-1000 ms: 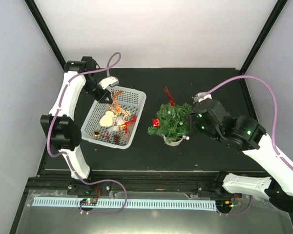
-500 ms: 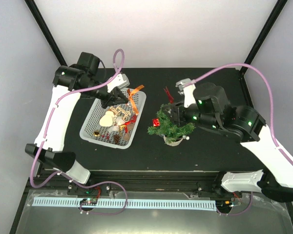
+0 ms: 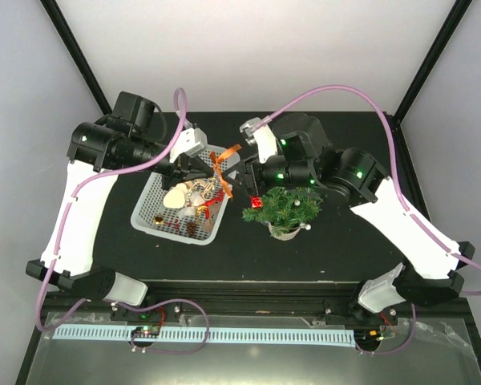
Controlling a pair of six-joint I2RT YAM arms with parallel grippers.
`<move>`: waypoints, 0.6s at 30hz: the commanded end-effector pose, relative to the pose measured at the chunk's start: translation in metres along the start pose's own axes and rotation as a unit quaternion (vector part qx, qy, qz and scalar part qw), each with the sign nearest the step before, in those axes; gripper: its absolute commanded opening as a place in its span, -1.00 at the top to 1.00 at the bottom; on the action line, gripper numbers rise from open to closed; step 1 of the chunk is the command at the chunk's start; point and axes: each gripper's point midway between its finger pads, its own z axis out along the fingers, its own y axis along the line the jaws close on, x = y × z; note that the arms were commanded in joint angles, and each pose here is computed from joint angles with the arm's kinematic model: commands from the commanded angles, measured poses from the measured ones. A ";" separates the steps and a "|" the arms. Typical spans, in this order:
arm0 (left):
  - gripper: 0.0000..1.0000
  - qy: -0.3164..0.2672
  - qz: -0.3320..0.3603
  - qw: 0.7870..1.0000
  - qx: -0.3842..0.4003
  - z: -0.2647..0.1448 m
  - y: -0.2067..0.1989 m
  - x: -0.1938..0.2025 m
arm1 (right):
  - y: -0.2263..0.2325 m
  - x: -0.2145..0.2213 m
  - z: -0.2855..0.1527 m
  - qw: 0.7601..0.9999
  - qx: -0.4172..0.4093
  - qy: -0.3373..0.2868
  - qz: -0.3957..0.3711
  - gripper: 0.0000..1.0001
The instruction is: Decorate the small christmas tree
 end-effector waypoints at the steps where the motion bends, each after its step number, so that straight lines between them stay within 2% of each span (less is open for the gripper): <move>1: 0.97 -0.032 0.023 0.999 0.016 -0.007 -0.020 -0.013 | 0.017 -0.014 0.003 0.999 -0.036 -0.016 -0.013 0.03; 13: 0.97 -0.028 0.030 0.999 0.029 -0.004 -0.035 -0.010 | 0.014 -0.020 0.025 0.999 -0.029 -0.013 -0.006 0.09; 15: 0.97 -0.026 0.032 0.999 0.027 -0.004 -0.037 -0.008 | 0.013 -0.023 0.025 0.999 -0.025 -0.018 -0.006 0.29; 18: 0.97 -0.022 0.031 0.999 0.024 -0.002 -0.035 -0.006 | 0.011 -0.026 0.025 1.000 -0.018 -0.025 -0.005 0.77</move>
